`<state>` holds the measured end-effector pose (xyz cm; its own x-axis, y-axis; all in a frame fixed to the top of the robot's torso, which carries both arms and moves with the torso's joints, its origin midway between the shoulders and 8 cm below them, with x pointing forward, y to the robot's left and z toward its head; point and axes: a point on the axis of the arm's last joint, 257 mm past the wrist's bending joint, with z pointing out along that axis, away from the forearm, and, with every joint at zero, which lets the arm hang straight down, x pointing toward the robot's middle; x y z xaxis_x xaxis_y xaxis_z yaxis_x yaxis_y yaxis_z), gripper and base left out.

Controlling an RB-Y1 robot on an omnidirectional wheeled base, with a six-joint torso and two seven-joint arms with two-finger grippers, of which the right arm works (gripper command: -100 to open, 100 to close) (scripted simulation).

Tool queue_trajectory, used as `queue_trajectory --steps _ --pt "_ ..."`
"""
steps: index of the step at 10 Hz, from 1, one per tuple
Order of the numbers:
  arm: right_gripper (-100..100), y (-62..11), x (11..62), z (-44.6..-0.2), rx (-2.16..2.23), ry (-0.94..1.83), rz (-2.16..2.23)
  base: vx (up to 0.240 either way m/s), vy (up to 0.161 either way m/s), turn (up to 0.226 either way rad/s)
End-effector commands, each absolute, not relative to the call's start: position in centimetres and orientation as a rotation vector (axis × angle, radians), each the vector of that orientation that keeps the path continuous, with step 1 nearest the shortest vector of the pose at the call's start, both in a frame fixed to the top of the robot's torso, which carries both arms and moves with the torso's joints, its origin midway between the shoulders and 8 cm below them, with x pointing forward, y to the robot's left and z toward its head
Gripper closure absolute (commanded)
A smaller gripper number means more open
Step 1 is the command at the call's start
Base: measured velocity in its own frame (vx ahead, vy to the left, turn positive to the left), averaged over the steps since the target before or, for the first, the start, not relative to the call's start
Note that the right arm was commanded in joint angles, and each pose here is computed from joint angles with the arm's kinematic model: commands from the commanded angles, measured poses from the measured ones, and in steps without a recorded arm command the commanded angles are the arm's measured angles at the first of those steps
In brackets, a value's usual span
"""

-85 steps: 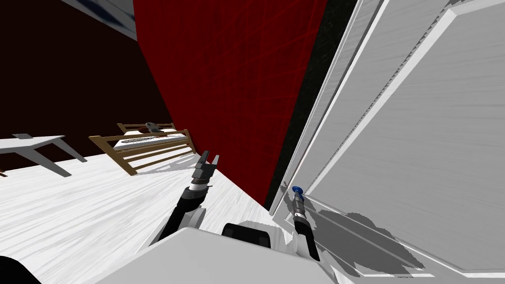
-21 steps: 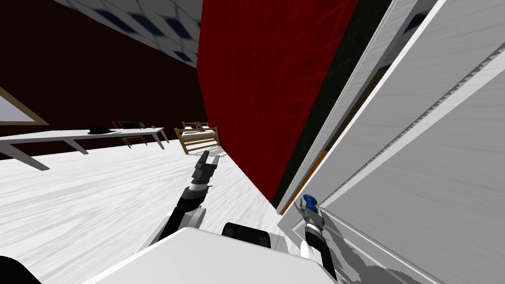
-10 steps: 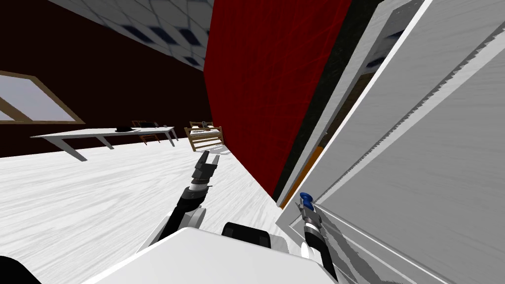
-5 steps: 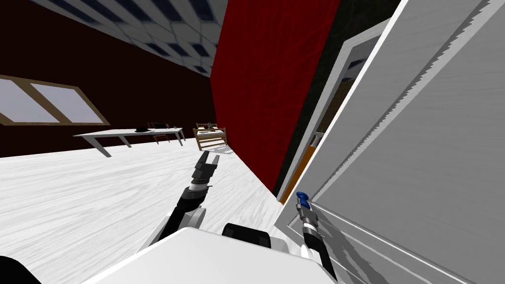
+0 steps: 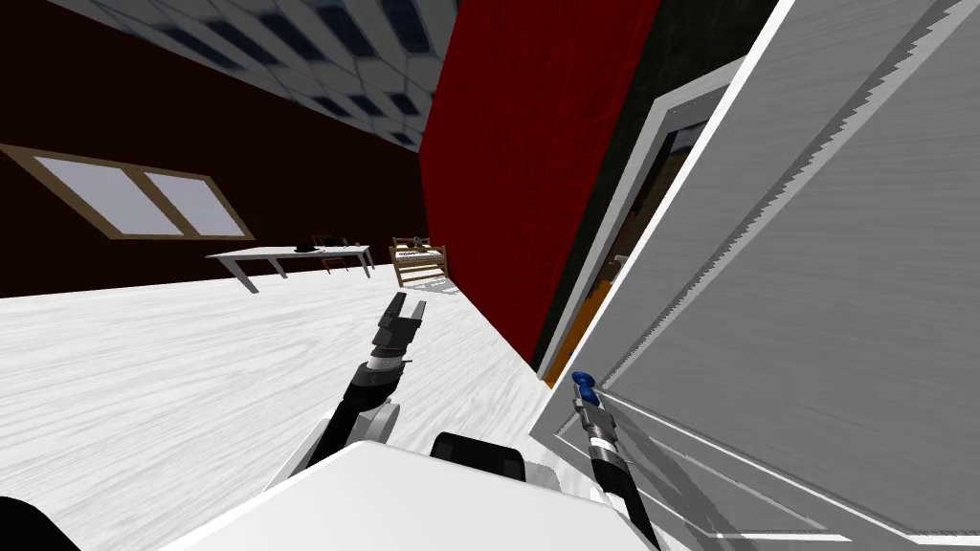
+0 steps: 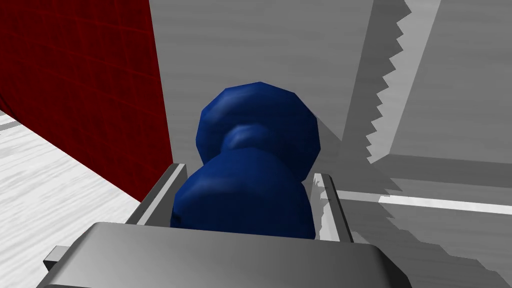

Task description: Pull the door open

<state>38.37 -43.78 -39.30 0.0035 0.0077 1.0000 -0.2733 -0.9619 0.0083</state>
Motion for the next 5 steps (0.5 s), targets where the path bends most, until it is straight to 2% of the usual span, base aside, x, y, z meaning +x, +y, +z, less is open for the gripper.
queue_trajectory --steps 1,3,5 --pt "100 -43.1 38.18 -39.2 2.09 -0.254 2.09 -0.255 -0.019 0.082" --pt "100 -42.47 37.96 -39.18 2.11 -0.223 2.11 -0.249 -0.039 0.071" --pt "100 -42.3 37.43 -39.51 2.125 -0.207 2.108 -0.127 -0.007 0.061"
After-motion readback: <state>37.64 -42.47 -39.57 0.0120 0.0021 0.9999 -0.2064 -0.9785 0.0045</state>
